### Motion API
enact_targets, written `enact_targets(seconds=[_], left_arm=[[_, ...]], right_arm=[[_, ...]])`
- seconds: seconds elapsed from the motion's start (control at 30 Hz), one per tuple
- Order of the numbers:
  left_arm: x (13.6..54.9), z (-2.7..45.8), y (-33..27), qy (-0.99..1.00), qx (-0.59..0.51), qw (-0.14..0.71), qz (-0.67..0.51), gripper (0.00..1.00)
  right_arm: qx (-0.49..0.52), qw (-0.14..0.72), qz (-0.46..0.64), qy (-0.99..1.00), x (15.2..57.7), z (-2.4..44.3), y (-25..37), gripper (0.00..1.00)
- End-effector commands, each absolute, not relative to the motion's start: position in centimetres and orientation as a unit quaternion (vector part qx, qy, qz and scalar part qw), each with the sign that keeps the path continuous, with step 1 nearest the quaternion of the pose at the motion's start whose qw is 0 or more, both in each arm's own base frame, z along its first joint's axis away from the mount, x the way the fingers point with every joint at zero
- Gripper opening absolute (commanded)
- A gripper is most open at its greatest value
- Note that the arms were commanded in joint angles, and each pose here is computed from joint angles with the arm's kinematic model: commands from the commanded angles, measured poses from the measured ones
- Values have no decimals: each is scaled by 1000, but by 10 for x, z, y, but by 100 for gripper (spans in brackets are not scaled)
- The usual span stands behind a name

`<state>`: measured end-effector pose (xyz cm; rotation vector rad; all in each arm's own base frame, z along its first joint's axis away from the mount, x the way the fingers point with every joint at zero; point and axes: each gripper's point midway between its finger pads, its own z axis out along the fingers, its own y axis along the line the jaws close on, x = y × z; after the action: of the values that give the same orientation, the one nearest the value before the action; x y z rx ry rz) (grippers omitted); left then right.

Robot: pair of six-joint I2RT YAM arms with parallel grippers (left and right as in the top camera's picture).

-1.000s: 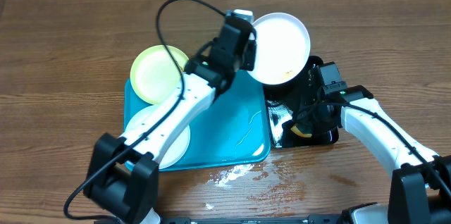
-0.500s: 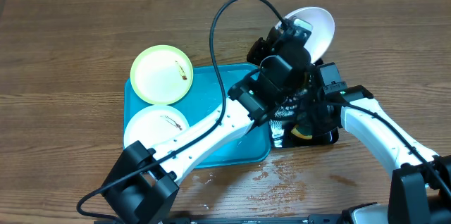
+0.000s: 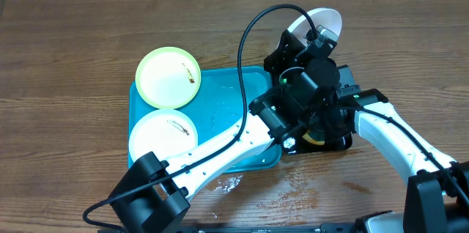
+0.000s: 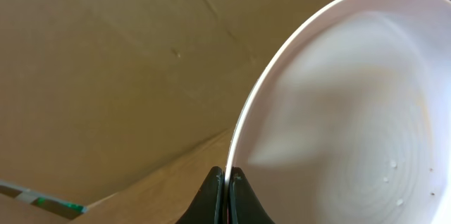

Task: Clean dirty plates on tray and stack at the side
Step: 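Carry the white plate left and lower it onto the table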

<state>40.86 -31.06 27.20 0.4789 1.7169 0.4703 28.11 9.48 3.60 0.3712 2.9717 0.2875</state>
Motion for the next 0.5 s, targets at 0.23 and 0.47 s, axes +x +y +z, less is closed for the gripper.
enact_targets(seconds=[0.23, 0.47], left_arm=[[433, 277, -274, 758, 135, 604, 206, 4], [440, 235, -257, 845, 144, 513, 42, 4]], right_arm=[[125, 68, 100, 985, 282, 35, 96, 17], [116, 92, 118, 982, 295, 40, 103, 18]])
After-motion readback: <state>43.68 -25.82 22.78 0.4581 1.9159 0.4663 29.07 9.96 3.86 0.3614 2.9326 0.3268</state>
